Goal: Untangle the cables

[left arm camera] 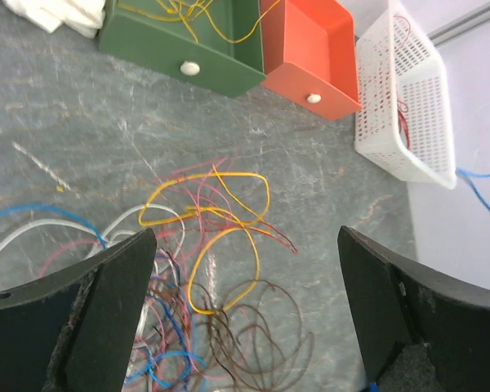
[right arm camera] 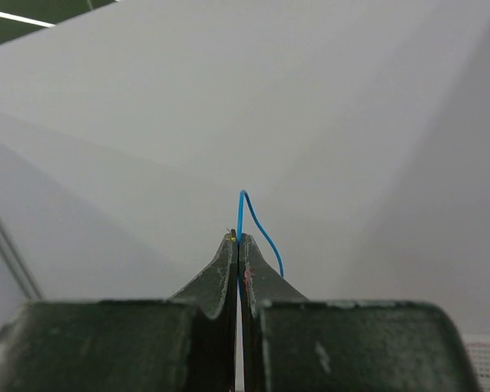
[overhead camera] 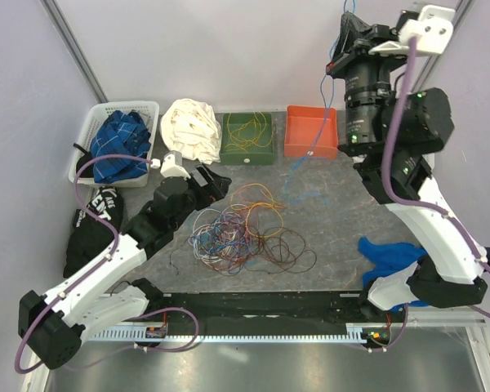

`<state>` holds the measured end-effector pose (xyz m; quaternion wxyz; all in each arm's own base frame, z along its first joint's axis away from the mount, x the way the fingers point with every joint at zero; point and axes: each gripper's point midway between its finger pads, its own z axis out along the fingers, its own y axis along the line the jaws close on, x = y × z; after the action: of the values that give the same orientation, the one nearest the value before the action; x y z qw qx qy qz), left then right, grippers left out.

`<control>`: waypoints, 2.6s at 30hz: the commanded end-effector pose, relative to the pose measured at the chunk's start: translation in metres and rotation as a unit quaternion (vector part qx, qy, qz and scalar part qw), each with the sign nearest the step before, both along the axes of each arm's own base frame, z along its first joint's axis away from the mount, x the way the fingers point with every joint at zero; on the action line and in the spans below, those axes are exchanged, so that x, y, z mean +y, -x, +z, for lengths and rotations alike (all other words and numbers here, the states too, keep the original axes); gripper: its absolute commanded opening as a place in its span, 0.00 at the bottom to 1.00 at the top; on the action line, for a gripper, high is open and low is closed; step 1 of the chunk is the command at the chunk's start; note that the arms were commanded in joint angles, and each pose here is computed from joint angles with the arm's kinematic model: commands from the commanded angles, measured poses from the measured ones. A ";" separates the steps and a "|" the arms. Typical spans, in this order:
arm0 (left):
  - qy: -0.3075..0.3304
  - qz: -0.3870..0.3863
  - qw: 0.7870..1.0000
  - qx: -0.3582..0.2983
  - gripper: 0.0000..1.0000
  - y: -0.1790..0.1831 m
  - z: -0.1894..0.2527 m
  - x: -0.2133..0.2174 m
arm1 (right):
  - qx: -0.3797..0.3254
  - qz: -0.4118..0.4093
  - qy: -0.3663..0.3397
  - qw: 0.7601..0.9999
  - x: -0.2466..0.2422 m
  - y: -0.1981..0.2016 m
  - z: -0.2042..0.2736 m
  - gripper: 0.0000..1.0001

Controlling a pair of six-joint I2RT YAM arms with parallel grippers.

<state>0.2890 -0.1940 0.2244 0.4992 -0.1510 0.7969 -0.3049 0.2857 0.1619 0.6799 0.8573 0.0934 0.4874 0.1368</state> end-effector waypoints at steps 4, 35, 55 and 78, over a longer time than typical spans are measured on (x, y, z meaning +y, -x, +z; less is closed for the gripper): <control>0.057 0.010 0.996 0.072 0.99 0.030 -0.014 0.006 | 0.068 -0.065 0.019 0.995 -0.016 -0.060 -0.044 0.00; 0.048 -0.028 0.994 0.092 0.99 0.064 -0.045 0.016 | 0.072 -0.189 -0.040 0.978 -0.072 -0.277 -0.137 0.00; 0.052 -0.031 0.989 0.133 0.97 0.066 -0.066 0.008 | 0.040 -0.196 -0.077 0.977 -0.097 -0.304 -0.150 0.00; 0.064 -0.054 0.987 0.138 0.97 0.075 -0.070 0.003 | 0.364 -0.099 0.044 0.925 -0.062 -0.338 -0.387 0.00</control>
<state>0.2160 -0.1867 0.1454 0.3576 -0.1725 0.8556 -0.3320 0.6288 0.0939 0.3191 0.6821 0.1628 0.7112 -0.0497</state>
